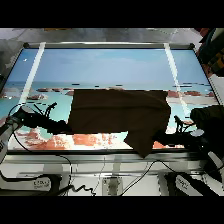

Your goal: Fold the clothes and pants, and hang the long-sleeved shirts on hangers.

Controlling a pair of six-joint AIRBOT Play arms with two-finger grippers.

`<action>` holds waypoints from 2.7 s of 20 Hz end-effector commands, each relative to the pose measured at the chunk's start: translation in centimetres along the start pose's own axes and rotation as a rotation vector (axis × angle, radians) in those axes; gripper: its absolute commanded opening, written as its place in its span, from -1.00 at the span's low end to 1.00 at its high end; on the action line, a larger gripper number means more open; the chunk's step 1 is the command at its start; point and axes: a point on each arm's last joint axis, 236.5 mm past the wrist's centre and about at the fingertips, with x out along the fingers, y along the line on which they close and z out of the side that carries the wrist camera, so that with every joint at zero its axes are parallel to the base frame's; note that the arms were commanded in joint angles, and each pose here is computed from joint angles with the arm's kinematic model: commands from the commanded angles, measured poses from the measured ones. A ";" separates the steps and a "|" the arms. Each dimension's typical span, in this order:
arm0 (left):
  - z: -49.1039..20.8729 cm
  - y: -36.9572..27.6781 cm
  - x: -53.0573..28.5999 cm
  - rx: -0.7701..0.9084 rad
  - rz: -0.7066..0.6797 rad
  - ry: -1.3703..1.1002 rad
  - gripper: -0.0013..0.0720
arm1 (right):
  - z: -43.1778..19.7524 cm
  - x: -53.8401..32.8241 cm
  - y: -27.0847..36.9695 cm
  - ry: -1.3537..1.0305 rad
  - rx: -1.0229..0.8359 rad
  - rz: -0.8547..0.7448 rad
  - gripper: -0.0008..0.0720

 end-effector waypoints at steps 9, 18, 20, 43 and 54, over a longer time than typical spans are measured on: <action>1.7 -5.2 -6.0 0.135 -0.016 -0.080 -0.94 | 3.3 -7.2 6.7 -0.139 -0.204 0.069 -0.95; -2.3 -4.6 -9.3 0.045 0.040 -0.325 -0.94 | 0.9 -13.7 11.9 -0.288 -0.164 0.127 -0.94; -1.1 -5.4 -7.9 0.008 -0.015 -0.395 -0.94 | 3.7 -15.0 12.5 -0.421 -0.085 0.159 -0.95; 21.9 -5.5 -6.5 -0.236 -0.110 -0.839 0.89 | 31.2 -6.9 8.8 -0.740 0.071 0.003 -0.79; 13.8 1.2 -4.4 -0.152 0.078 -0.485 0.92 | 27.4 -4.7 7.9 -0.517 -0.098 -0.109 0.91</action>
